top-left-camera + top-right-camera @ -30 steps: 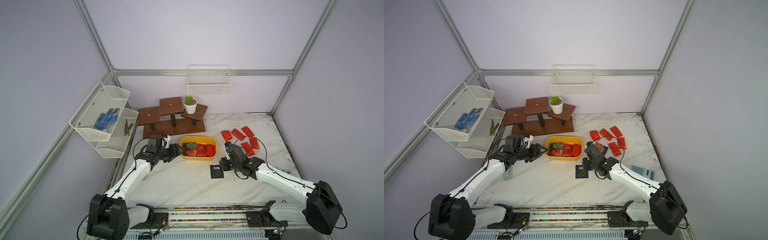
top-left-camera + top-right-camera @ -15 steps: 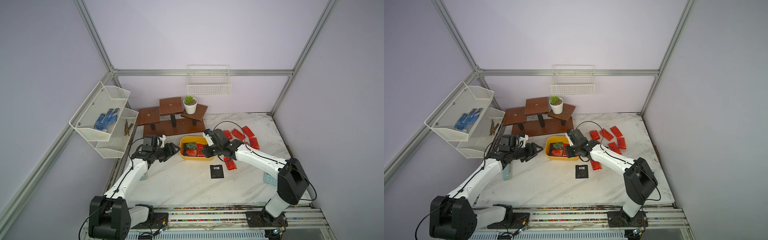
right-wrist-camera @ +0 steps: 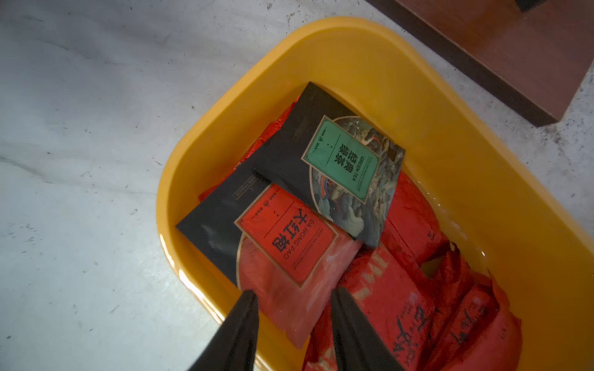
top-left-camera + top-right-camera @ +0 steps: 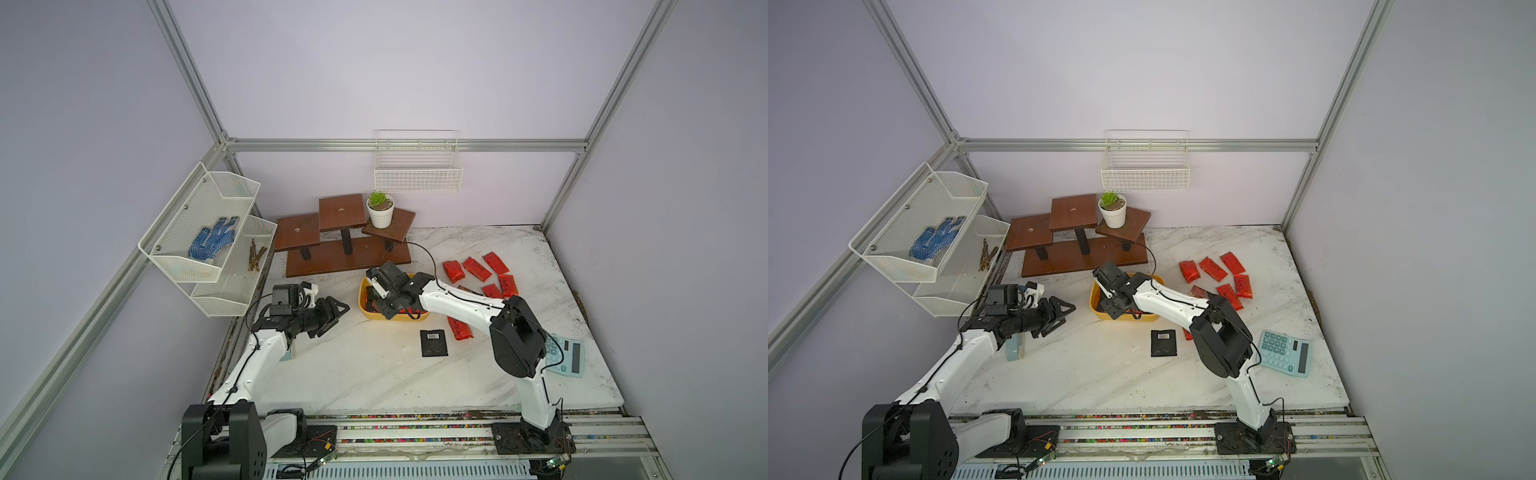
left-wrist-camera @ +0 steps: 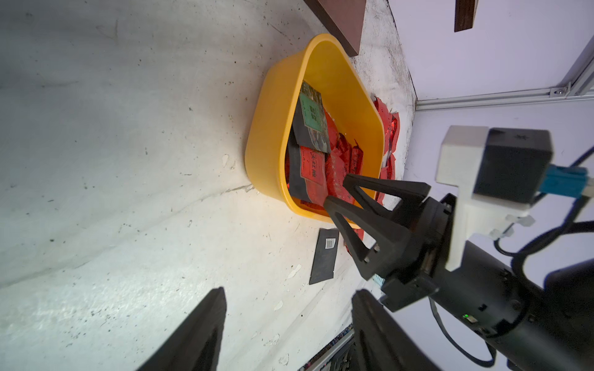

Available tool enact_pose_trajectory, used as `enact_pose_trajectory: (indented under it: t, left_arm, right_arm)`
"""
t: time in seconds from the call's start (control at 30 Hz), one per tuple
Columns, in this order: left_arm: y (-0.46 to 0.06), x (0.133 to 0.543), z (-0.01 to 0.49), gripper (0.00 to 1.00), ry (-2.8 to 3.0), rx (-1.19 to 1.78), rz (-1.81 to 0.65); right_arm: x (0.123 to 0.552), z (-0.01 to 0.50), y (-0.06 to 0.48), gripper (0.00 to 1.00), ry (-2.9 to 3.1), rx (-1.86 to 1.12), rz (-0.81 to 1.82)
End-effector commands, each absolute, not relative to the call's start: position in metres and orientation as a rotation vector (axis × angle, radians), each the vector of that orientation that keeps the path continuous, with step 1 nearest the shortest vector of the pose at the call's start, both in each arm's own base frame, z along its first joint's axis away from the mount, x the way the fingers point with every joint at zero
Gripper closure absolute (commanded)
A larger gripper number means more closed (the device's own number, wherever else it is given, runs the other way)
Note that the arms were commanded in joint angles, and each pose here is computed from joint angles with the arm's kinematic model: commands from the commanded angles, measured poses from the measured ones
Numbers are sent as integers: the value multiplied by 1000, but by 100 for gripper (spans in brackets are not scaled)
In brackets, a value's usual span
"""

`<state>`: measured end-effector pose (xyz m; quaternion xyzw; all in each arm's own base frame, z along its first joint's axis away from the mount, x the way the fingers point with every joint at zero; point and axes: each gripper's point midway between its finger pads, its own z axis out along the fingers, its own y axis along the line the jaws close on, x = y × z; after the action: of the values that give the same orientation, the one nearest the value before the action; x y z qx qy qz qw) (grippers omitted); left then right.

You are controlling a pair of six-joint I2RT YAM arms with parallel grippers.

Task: Take the tea bags out of the storage box
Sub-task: Pick up the tea bag from the storage box.

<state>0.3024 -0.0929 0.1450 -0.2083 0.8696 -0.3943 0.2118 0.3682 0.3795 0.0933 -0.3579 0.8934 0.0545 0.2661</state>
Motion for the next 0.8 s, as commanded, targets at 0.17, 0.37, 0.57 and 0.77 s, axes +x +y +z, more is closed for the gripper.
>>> enact_pose_trajectory:
  t: [0.17,0.37,0.57,0.77]
  left_arm:
    - [-94,306,165,34,2341,-505,-1141]
    - [-94,303,162,34,2345,-509,-1143]
    - [-94,301,162,34,2341,-512,-1150]
    - [-95,298,160,34,2343,-514,-1157]
  right_arm:
    - [387,91,387,56,2329,-1017,-56]
    - [401,89,387,56,2297,-968,-138]
    - [413,81,390,55,2282,-966,-195]
    - [424,77,393,61,2261,-947,-245]
